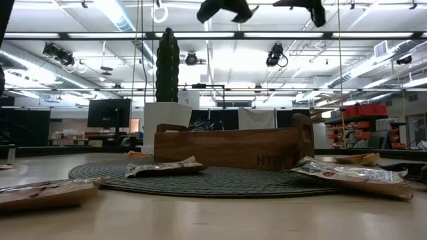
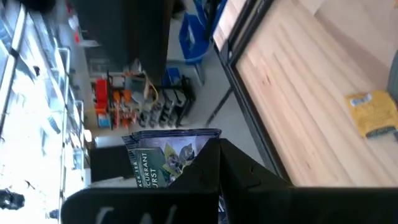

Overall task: Pick & Place Tea
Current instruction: Put the purple tea bag into the left section of the wooden organizer

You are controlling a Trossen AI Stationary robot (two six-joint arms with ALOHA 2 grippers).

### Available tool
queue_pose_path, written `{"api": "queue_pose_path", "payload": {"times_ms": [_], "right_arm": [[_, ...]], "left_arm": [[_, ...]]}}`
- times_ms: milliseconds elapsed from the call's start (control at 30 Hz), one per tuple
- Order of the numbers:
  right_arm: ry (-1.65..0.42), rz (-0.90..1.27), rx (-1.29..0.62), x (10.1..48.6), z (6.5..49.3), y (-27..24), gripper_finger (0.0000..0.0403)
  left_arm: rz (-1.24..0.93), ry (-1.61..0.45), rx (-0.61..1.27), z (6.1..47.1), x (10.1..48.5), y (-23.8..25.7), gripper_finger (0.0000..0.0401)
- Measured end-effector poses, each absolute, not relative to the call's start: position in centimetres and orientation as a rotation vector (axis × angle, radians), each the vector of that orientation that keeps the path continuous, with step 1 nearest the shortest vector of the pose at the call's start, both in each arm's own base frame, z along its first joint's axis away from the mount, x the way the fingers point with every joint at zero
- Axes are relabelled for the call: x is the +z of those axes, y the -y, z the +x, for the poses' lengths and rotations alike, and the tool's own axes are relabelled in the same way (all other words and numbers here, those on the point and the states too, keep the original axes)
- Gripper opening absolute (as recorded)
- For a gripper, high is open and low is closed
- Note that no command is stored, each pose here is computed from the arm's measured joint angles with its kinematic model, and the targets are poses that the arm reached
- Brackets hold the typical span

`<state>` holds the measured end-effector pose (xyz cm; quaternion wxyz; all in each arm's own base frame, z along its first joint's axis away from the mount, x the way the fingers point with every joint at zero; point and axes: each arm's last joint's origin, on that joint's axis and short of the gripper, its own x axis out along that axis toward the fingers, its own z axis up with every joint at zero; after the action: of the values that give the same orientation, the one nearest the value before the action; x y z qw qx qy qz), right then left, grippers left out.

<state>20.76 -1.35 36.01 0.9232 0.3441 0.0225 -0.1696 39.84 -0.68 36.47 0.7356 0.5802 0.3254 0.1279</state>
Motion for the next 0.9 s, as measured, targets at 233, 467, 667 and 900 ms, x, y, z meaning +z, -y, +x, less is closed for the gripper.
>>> {"api": "queue_pose_path", "payload": {"times_ms": [233,467,667,900], "right_arm": [[-0.027,0.782,-0.320,35.6,22.3,2.2,0.0237],[-0.010,0.782,-0.310,35.0,24.0,2.4,0.0232],[-0.011,0.776,-0.347,34.6,24.6,2.6,0.0184],[0.009,0.748,-0.365,34.8,24.5,2.9,0.0047]], "left_arm": [[1.286,-0.680,0.303,40.2,36.6,1.5,0.0001],[1.287,-0.681,0.303,40.2,36.6,1.5,0.0001],[1.286,-0.676,0.305,40.2,36.6,1.5,0.0001],[1.281,-0.675,0.315,40.2,36.7,1.2,0.0001]]}}
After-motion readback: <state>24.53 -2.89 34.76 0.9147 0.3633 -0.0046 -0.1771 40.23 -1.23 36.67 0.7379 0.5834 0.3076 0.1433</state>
